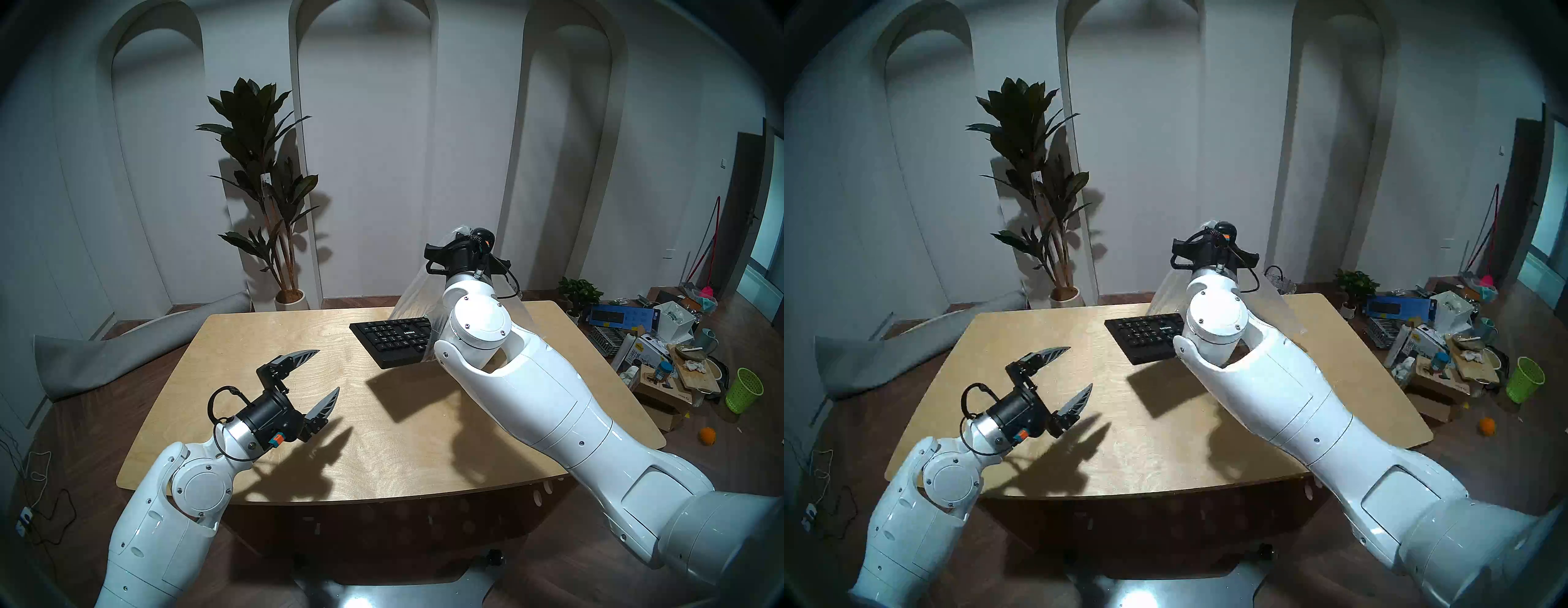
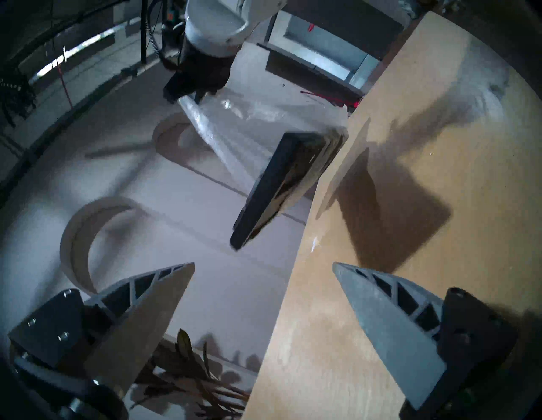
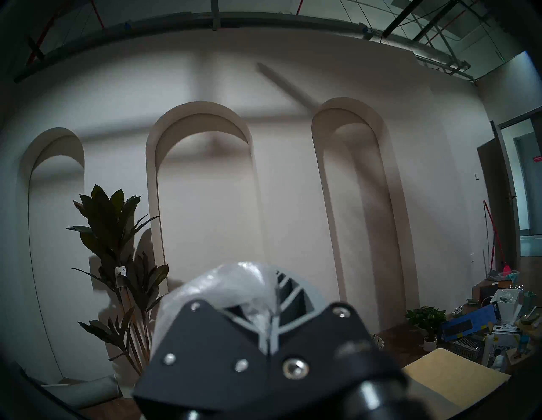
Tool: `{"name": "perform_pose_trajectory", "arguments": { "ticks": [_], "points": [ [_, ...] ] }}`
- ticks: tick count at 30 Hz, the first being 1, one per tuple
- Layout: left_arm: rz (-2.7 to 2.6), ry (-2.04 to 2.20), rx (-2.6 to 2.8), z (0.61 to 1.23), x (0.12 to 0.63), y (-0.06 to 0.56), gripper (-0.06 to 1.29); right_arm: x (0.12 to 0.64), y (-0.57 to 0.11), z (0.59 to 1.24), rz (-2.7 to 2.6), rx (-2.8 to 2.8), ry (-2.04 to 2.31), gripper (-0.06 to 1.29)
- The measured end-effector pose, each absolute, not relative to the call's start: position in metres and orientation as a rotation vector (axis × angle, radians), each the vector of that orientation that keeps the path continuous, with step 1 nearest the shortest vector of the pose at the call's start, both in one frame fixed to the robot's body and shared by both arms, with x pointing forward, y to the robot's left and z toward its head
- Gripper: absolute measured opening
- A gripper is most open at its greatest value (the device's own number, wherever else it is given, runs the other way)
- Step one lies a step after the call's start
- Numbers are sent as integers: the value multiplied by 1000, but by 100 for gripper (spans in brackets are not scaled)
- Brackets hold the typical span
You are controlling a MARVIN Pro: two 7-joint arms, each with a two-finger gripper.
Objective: Unwrap the new keyboard and set the wrapping aside
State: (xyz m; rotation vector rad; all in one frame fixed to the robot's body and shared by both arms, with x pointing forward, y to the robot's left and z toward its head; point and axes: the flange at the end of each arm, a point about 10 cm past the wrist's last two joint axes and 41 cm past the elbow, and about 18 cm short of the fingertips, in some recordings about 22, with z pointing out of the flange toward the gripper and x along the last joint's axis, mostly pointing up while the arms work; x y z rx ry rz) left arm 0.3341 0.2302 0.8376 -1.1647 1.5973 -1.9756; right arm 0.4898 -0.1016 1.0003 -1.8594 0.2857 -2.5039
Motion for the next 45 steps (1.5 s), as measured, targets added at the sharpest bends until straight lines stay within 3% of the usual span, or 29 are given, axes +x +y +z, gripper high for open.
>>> {"name": "perform_pose_trajectory", "arguments": {
  "ticks": [27,45],
  "points": [
    [-1828,1912,-400,838,341,169,123,489,-101,1003,-2506,-1851,286,-3],
    [-1574,1891,-62,835,377,174,123,489,-100,1004,-2507,-1846,285,-3]
  ]
}}
